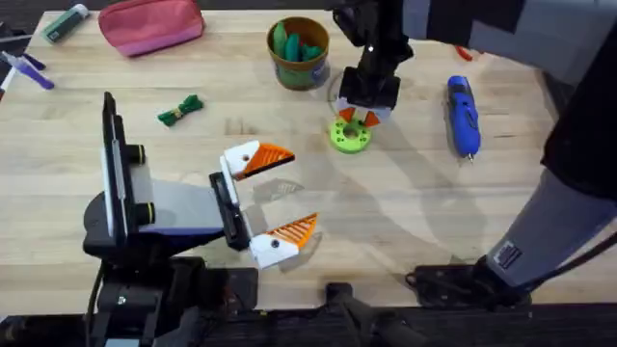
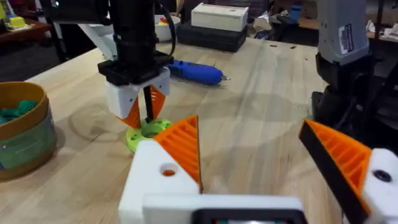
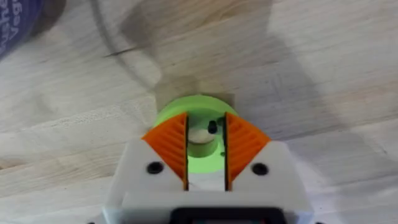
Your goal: Pick up the gripper from the table and insert it into the empty holder that is missing its gripper. Then pick up a screw, insert it into the mounting hole, and use the screwdriver to tighten it. Finally, clean up the table by picking up the vegetable and placing it into the bucket.
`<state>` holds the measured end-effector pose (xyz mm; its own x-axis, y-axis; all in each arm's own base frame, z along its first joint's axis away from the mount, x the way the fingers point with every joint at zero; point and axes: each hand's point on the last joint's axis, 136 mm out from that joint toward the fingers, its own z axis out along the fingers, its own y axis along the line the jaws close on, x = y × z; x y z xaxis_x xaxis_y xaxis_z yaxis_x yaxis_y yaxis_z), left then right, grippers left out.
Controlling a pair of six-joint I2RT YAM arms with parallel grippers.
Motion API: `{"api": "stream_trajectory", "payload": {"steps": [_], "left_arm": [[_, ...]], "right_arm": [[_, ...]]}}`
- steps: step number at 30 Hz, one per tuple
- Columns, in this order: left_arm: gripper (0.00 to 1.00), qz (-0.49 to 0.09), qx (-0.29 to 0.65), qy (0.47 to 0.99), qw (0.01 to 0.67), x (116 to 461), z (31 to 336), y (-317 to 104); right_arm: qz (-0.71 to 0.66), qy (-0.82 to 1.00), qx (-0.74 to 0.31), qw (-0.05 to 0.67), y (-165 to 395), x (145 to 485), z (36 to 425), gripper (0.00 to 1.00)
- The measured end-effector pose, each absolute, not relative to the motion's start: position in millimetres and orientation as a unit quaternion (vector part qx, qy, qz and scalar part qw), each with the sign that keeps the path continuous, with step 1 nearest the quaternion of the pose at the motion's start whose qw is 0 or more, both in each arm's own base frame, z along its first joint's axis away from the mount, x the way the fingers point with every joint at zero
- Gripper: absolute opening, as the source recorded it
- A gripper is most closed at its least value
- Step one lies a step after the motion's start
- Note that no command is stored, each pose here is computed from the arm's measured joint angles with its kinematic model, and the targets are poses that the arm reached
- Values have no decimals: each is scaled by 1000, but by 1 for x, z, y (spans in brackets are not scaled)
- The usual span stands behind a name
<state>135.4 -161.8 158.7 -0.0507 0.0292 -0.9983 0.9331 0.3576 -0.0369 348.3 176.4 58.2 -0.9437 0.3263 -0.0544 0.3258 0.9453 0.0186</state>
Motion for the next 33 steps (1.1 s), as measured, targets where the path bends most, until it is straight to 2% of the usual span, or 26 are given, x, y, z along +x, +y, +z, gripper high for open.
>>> {"api": "stream_trajectory", "payload": {"steps": [7, 14, 33], "left_arm": [[987, -402, 399, 603, 562, 135, 159, -162], [988, -402, 399, 603, 562, 135, 159, -162], [988, -402, 399, 603, 562, 135, 159, -162]], "right_arm": [[3, 986, 165, 30, 176, 349, 58, 207], [-4, 986, 166, 32, 173, 349, 58, 12], [-7, 986, 165, 33, 173, 349, 58, 7]]}}
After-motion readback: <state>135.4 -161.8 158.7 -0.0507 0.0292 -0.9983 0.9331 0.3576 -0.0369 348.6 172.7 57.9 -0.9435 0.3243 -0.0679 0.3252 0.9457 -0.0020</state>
